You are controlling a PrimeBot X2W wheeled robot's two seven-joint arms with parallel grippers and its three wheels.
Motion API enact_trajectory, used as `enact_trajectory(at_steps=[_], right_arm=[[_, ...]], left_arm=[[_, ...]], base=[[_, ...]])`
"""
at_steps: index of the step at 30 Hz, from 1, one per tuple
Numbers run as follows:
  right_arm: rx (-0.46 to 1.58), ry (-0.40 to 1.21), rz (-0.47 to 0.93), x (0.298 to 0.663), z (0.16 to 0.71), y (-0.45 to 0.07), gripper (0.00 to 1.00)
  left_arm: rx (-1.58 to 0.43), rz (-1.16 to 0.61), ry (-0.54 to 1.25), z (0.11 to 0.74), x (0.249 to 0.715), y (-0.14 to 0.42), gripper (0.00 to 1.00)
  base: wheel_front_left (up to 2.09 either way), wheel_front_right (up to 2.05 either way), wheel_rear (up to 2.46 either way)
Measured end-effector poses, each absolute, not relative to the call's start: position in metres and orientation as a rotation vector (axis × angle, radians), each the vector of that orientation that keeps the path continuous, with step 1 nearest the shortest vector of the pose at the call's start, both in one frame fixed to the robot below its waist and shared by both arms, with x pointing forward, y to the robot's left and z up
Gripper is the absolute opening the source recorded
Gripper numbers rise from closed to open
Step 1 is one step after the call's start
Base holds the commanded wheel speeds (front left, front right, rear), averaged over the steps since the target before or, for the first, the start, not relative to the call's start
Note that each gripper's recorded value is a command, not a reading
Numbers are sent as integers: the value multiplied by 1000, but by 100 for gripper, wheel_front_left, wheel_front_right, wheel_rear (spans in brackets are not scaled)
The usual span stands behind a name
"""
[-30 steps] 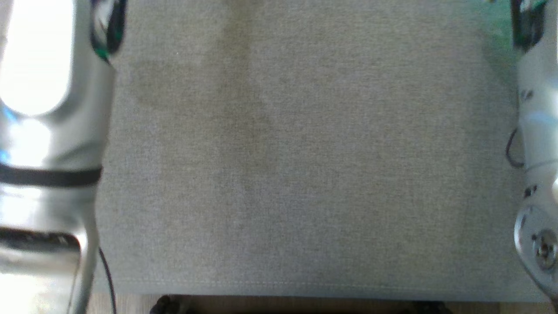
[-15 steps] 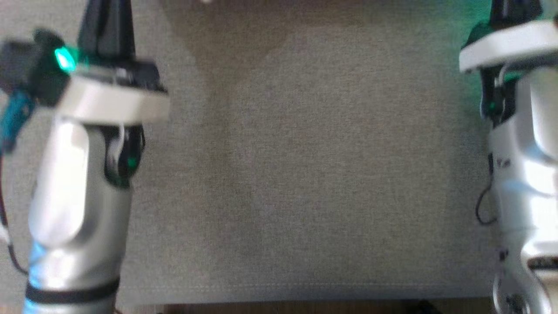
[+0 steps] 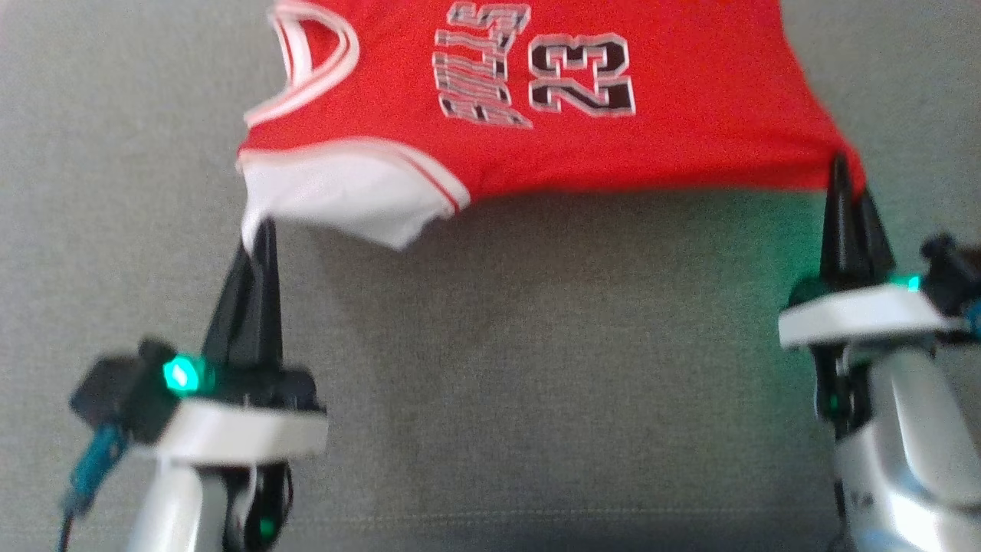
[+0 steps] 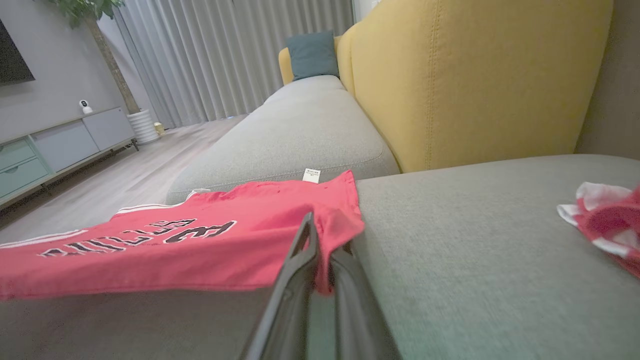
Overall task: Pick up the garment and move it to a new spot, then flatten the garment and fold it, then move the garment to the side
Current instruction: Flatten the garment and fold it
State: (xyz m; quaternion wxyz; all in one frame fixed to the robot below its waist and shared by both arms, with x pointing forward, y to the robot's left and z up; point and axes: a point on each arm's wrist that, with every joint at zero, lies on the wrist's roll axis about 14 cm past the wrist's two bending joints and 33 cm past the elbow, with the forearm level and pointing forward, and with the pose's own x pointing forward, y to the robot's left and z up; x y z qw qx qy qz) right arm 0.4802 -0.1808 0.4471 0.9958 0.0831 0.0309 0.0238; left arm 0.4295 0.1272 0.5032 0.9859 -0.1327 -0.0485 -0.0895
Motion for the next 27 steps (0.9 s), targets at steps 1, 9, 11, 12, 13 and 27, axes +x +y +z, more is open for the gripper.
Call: enact_trajectory(at_steps=[1, 9, 11, 12, 13, 27], right_arm=[[171, 64, 44, 471, 448, -182, 0], [186, 65, 5, 401, 456, -193, 0], [190, 77, 3, 386, 457, -192, 0], [193, 84, 1, 378, 457, -192, 0], [193, 94, 1, 371, 457, -192, 0], [250, 296, -36, 320, 415, -195, 0]], left_arm=[[-271, -175, -94, 505, 420, 128, 0], [-289, -125, -87, 517, 349, 135, 0], [-295, -113, -81, 518, 334, 137, 0], [-298, -103, -76, 518, 327, 139, 0], [-299, -100, -68, 517, 320, 139, 0], [-315, -119, 91, 475, 295, 131, 0]], base=[[0, 0, 0], [0, 0, 0], [0, 0, 0], [0, 0, 0], [0, 0, 0], [0, 0, 0]])
